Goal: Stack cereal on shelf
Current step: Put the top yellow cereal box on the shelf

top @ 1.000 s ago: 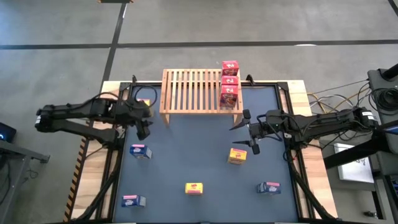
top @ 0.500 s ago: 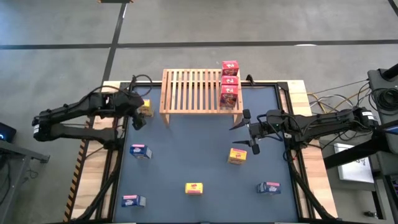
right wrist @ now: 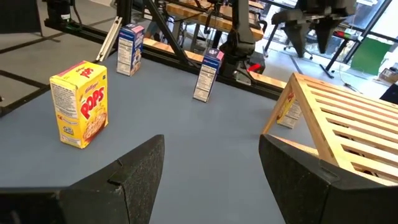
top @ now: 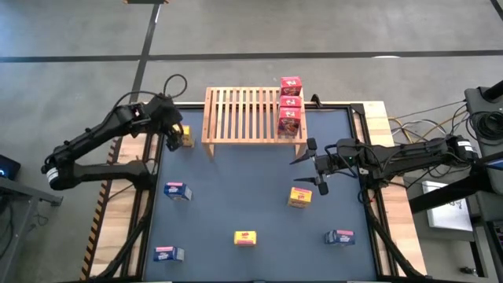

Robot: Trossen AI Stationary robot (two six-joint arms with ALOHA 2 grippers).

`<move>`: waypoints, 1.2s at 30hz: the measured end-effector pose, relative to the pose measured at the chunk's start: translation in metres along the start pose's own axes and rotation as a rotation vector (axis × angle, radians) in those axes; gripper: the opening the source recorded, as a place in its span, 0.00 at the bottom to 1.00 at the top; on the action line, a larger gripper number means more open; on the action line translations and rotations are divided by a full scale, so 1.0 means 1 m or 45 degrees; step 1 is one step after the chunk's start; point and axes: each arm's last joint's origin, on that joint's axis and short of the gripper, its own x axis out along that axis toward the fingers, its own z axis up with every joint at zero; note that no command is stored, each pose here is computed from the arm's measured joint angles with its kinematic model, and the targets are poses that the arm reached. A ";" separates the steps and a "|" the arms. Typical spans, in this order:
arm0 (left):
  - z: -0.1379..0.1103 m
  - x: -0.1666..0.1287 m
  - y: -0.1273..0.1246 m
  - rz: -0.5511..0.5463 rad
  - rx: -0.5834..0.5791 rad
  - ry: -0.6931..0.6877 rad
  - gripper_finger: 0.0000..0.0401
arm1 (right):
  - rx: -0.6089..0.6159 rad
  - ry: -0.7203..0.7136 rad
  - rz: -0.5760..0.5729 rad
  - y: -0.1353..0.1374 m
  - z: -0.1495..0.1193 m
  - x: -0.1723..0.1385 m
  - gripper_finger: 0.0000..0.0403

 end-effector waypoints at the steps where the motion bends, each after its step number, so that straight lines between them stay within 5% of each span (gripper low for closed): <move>1: 0.002 0.001 0.001 -0.009 0.006 -0.015 0.69 | 0.005 0.000 0.000 0.000 0.000 0.000 0.62; 36: 0.016 0.030 0.027 -0.139 -0.001 -0.049 0.75 | 0.018 0.029 0.009 0.001 -0.002 0.000 0.62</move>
